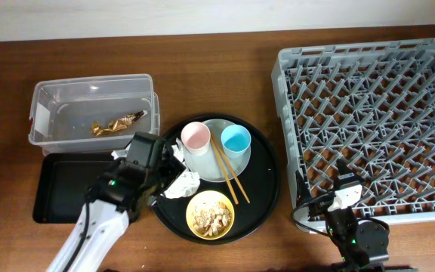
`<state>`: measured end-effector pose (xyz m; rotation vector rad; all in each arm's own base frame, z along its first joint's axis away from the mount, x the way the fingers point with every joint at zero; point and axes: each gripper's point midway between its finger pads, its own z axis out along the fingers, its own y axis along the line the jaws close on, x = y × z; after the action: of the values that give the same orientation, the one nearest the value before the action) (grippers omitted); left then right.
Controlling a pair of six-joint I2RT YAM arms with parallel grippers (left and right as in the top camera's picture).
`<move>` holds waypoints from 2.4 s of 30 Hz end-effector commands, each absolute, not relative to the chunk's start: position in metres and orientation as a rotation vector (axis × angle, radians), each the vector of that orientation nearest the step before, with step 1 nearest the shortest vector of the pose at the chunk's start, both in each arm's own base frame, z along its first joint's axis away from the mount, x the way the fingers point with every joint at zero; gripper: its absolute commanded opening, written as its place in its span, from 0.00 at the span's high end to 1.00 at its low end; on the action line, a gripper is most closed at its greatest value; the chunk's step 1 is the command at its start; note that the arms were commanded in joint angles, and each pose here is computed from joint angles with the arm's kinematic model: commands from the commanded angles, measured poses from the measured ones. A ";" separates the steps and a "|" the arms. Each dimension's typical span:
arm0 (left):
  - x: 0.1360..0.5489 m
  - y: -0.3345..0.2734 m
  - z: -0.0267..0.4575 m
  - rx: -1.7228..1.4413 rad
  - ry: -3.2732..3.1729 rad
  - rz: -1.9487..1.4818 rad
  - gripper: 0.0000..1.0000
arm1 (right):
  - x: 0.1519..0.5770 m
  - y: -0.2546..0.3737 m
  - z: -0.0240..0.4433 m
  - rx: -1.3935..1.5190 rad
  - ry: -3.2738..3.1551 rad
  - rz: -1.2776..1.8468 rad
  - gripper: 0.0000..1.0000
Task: Sort waste into correct bins and load items into the dishwasher rack
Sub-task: 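Grasp the crumpled white tissue on the round tray with the left gripper, then drop the tissue into the clear plastic bin with the left gripper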
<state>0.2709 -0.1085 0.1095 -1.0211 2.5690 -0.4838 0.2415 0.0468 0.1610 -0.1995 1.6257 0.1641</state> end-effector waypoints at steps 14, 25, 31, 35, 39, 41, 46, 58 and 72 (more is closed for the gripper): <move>0.283 -0.109 0.014 -1.250 2.683 -0.256 0.16 | 0.241 0.048 0.158 -0.199 1.629 0.172 0.01; 0.283 -0.108 0.010 -1.258 2.684 -0.243 0.45 | 0.241 0.048 0.158 -0.199 1.629 0.172 0.01; 0.284 -0.105 0.010 -1.255 2.672 -0.223 0.51 | 0.241 0.048 0.158 -0.199 1.629 0.172 0.01; 0.284 -0.105 0.010 -1.255 2.673 -0.222 0.44 | 0.241 0.048 0.158 -0.198 1.629 0.172 0.01; 0.279 -0.104 0.007 -1.259 2.683 -0.207 0.44 | 0.241 0.048 0.158 -0.199 1.629 0.172 0.01; 0.275 -0.102 0.003 -1.263 2.691 -0.195 0.44 | 0.241 0.048 0.158 -0.198 1.629 0.172 0.01; 0.271 -0.100 -0.001 -1.266 2.698 -0.184 0.62 | 0.241 0.048 0.158 -0.199 1.629 0.173 0.01; 0.282 -0.104 0.017 -1.151 2.686 -0.244 1.00 | 0.241 0.048 0.158 -0.198 1.629 0.172 0.01; 0.299 -0.094 0.095 -0.923 2.508 -0.316 1.00 | 0.241 0.048 0.158 -0.199 1.629 0.172 0.01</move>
<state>0.2911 -0.0962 0.0850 -1.0143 2.5271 -0.3445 0.2415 0.0468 0.1610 -0.1995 1.6257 0.1641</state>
